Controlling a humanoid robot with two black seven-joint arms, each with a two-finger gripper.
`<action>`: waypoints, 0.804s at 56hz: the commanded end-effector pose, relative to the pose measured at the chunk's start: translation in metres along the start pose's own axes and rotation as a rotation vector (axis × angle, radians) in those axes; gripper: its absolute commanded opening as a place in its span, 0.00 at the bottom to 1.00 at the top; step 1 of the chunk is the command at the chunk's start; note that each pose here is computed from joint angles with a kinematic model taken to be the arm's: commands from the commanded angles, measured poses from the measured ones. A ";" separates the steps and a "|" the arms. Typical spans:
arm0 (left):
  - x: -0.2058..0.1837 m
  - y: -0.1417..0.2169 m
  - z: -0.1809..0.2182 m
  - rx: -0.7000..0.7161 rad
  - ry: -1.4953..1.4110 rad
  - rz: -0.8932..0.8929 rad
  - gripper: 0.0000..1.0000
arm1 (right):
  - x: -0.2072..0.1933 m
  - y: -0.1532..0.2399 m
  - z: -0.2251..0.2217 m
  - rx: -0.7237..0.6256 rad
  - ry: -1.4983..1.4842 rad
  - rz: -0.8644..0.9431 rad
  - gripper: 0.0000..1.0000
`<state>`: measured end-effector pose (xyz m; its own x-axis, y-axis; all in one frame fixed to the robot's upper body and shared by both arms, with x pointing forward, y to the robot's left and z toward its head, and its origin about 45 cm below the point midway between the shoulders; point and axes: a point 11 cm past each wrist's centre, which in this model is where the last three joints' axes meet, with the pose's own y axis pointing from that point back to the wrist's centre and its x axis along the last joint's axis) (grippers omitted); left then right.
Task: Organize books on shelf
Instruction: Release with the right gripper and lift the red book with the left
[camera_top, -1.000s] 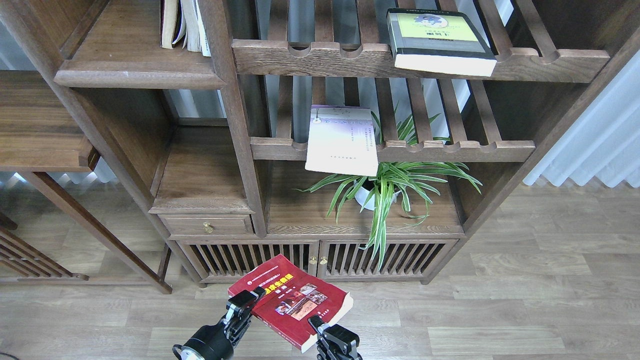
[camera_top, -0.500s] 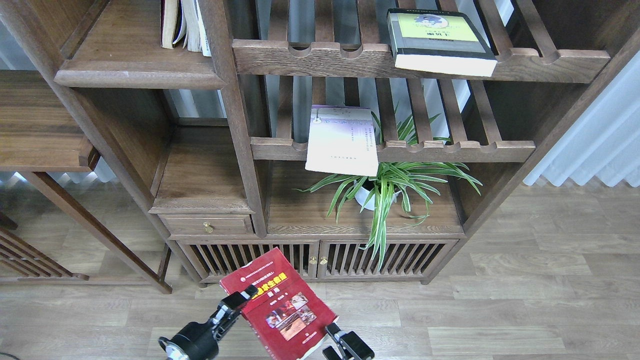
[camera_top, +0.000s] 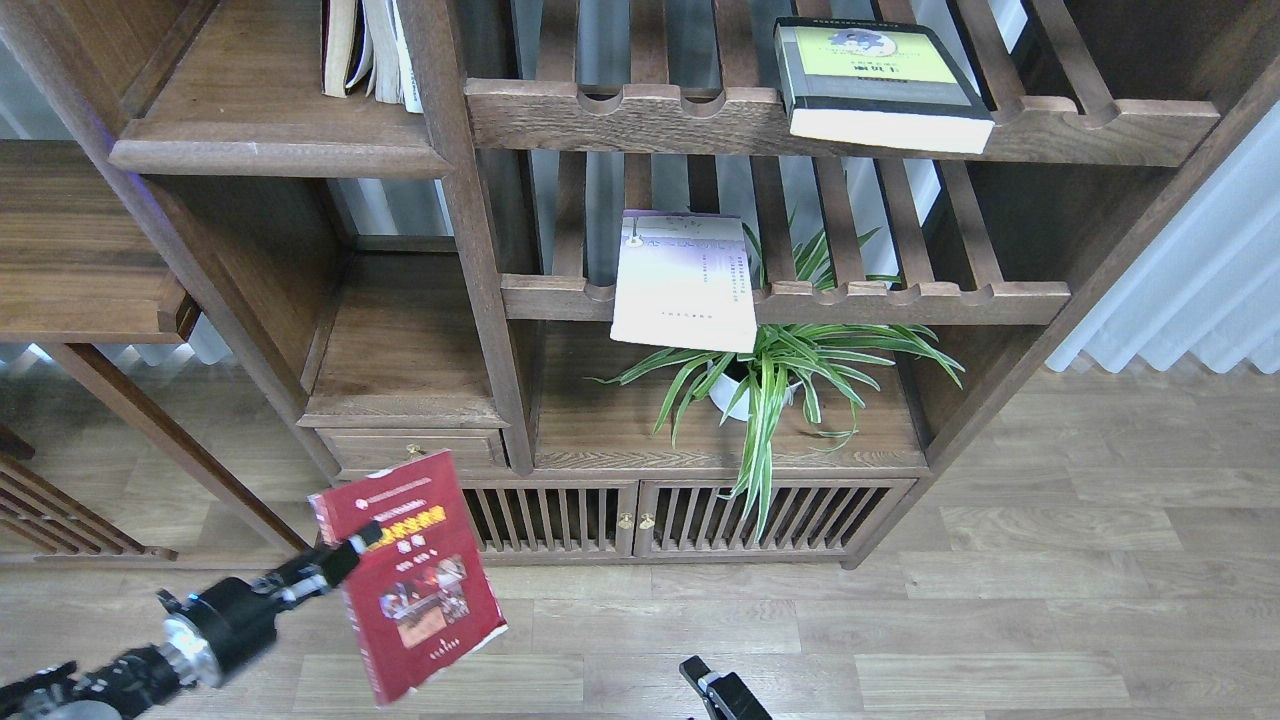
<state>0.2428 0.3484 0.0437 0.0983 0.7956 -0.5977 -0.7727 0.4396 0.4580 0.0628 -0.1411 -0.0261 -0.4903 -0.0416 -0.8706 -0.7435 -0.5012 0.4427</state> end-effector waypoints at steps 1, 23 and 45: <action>-0.011 -0.010 0.012 -0.063 0.029 -0.028 0.04 | 0.001 0.001 0.001 -0.001 -0.003 0.004 0.99; -0.032 0.014 0.037 -0.082 -0.289 -0.071 0.04 | 0.001 0.002 -0.007 0.002 0.018 0.008 0.99; -0.062 0.033 0.122 -0.488 -0.299 -0.027 0.04 | 0.005 0.003 -0.009 0.007 0.023 0.020 0.99</action>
<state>0.2819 0.3513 0.1639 0.3000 0.8944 -0.3318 -0.9308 0.3506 0.1035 0.0635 -0.1491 -0.0298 -0.4914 -0.0660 -0.8684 -0.7387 -0.4966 0.4557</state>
